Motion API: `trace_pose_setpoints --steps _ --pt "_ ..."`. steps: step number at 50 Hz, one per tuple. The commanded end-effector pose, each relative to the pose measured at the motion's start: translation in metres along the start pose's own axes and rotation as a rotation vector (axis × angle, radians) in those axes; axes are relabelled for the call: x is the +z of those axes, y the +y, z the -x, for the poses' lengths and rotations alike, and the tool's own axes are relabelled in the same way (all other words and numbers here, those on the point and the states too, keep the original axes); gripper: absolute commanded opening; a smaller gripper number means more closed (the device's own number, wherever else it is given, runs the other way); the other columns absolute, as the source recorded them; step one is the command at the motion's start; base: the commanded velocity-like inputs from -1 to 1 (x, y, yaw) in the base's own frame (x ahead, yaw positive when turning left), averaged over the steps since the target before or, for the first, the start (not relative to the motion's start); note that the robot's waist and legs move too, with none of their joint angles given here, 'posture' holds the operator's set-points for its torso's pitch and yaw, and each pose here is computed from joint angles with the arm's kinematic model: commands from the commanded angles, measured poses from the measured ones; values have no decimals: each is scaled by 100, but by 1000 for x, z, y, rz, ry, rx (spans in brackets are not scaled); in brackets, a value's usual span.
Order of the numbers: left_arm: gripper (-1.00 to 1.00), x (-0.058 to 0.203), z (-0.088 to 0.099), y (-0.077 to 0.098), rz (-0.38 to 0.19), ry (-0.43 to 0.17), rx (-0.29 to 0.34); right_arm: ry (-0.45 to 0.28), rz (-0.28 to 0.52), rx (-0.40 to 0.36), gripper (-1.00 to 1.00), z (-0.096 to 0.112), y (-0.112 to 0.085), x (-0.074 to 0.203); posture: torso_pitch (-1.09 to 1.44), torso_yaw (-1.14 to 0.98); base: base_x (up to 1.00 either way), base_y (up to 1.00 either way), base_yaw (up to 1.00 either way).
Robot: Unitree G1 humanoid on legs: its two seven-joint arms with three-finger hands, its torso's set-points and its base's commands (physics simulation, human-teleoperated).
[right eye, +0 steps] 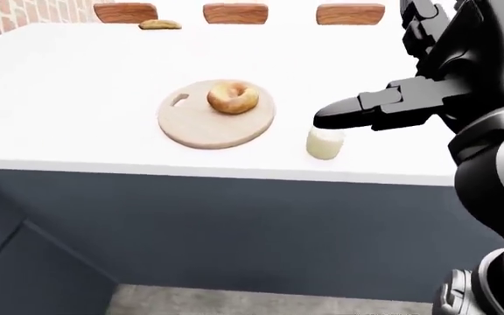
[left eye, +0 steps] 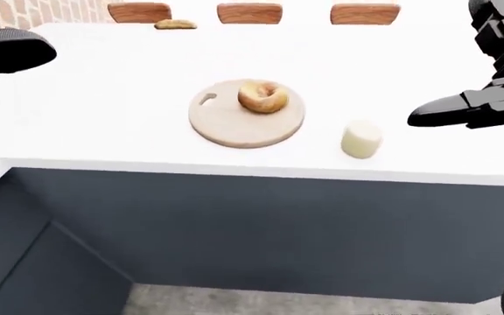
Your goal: Pick up the wedge of cheese and place it on the slice of bread to prepare a simple cheese on bread dish.
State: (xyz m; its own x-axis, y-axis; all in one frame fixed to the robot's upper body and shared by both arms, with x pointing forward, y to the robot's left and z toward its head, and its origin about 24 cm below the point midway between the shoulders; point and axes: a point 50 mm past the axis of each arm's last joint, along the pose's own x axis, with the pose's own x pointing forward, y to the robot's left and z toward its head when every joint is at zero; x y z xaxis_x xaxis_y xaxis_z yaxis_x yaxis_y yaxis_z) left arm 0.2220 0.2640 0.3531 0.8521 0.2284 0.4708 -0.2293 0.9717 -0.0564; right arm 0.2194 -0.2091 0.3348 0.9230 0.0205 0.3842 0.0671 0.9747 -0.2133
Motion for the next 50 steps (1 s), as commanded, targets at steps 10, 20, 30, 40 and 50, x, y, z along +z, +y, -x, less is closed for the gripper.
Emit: trace_pose_setpoints --steps 10,20,30,40,50 --pt "100 13 1 0 2 -77 -1 -74 -15 -67 100 3 -10 11 0 0 7 0 0" --pt "100 12 2 -2 -3 -76 -5 -69 -26 -76 100 4 -11 8 0 0 29 0 0" --pt "100 9 1 -3 -5 -69 -5 -67 -26 -74 100 3 -12 6 0 0 32 0 0" --pt "100 12 2 -3 -4 -74 -4 -71 -21 -76 100 4 -12 8 0 0 30 0 0" --pt "100 10 1 -4 -5 -71 -5 -67 -22 -80 100 3 -11 7 0 0 5 0 0"
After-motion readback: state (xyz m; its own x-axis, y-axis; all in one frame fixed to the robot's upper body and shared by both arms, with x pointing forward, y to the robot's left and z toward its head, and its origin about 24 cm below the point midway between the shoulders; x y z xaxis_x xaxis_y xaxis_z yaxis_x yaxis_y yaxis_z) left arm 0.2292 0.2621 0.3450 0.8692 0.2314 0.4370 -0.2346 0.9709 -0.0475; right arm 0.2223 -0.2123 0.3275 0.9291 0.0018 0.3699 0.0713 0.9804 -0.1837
